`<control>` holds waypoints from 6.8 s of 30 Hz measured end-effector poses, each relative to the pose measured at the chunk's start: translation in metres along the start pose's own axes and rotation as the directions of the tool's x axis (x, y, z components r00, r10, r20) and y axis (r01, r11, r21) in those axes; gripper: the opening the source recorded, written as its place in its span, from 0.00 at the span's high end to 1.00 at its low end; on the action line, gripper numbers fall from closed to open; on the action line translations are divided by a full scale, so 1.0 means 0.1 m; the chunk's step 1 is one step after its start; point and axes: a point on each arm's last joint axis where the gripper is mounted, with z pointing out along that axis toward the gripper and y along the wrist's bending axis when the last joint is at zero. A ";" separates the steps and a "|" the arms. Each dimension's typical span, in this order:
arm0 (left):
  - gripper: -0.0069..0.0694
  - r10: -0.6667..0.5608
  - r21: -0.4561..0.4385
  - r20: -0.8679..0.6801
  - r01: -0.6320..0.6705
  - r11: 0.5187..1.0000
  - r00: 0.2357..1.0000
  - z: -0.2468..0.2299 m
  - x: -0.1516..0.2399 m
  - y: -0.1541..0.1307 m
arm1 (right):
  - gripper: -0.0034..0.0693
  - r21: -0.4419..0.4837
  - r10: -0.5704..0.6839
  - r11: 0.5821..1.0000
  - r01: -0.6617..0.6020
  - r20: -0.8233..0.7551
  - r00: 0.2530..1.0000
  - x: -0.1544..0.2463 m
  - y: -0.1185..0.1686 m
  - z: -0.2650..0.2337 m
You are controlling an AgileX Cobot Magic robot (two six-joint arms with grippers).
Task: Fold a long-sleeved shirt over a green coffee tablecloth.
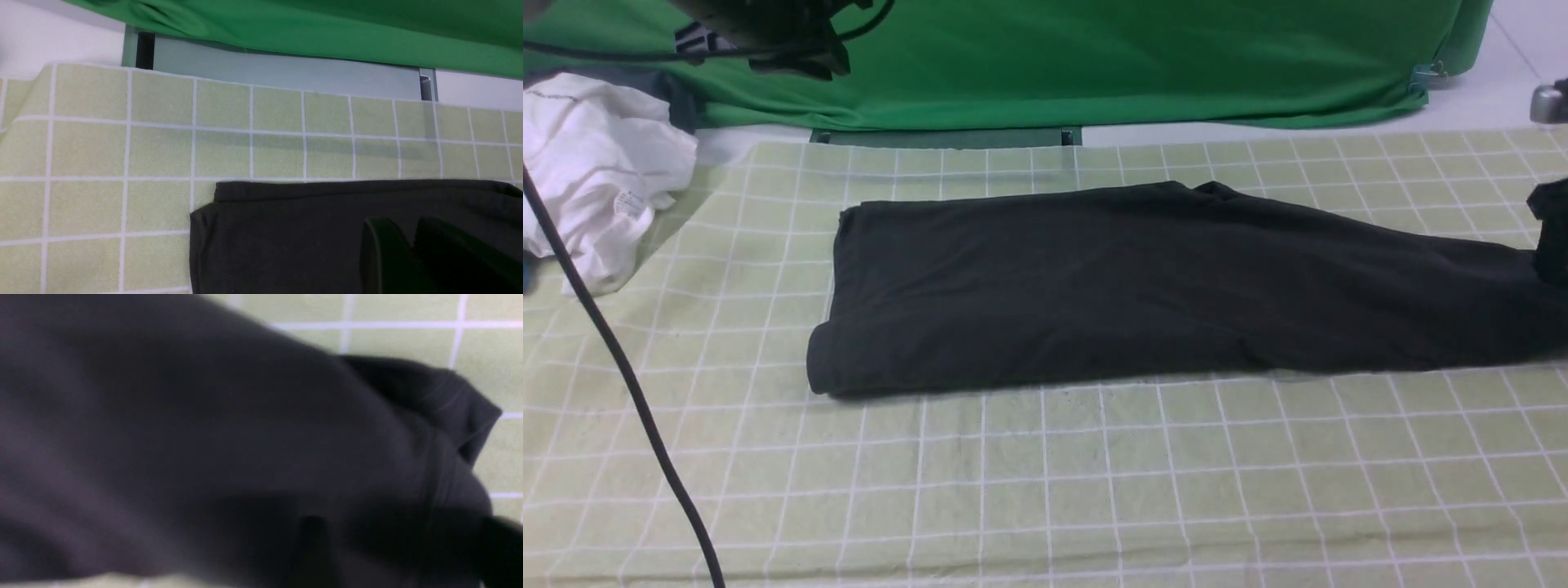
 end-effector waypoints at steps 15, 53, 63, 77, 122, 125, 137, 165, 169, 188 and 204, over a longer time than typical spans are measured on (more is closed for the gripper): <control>0.77 -0.009 0.011 -0.035 0.009 1.000 0.999 0.00 0.03 -0.01 | 0.65 -0.062 0.028 0.998 -0.031 -0.039 0.999 -0.08 -0.04 0.46; 0.77 0.244 0.250 -0.255 -0.179 0.951 0.936 -0.82 0.69 -0.46 | 0.88 -0.247 -0.136 0.916 0.317 0.551 0.824 0.40 3.47 -1.07; 0.77 0.233 0.220 -0.262 -0.177 0.959 0.936 -0.82 0.69 -0.44 | 0.65 -0.344 -0.095 0.868 0.357 0.591 0.801 0.49 4.21 -0.44; 0.77 0.239 0.156 -0.271 -0.203 0.967 0.932 -0.79 0.69 -0.37 | 0.11 -0.143 -0.364 0.895 0.423 0.317 0.876 0.61 3.55 -0.86; 0.89 -0.145 0.074 -0.473 0.203 0.976 0.869 0.48 1.84 0.08 | 0.84 -0.046 -0.329 0.942 0.333 0.073 0.941 0.64 2.44 0.36; 0.89 -0.124 0.089 -0.472 0.188 0.978 0.873 0.38 1.85 0.06 | 0.84 -0.045 -0.332 0.942 0.334 0.041 0.942 0.70 2.42 0.30; 0.89 -0.121 0.049 -0.542 0.175 0.983 0.832 0.05 2.58 0.20 | 0.84 -0.040 -0.334 0.942 0.332 -0.074 0.940 1.22 2.21 0.28; 0.34 0.010 0.138 -0.422 0.054 0.989 0.907 0.49 2.25 -0.22 | 0.84 -0.039 -0.307 0.952 0.305 -0.061 0.950 1.24 2.20 0.30; 0.42 -0.030 0.157 -0.430 0.108 0.982 0.902 0.54 2.27 -0.25 | 0.84 -0.038 -0.302 0.953 0.301 -0.060 0.951 1.24 2.20 0.30; 0.87 0.001 0.226 -0.496 0.128 0.966 0.868 0.25 2.45 -0.35 | 0.83 -0.014 -0.312 0.950 0.312 -0.123 0.942 1.32 2.24 0.29; 0.87 0.015 0.159 -0.532 0.082 0.984 0.846 0.19 2.80 -0.29 | 0.77 0.003 -0.384 0.921 0.390 -0.174 0.907 1.47 2.44 0.28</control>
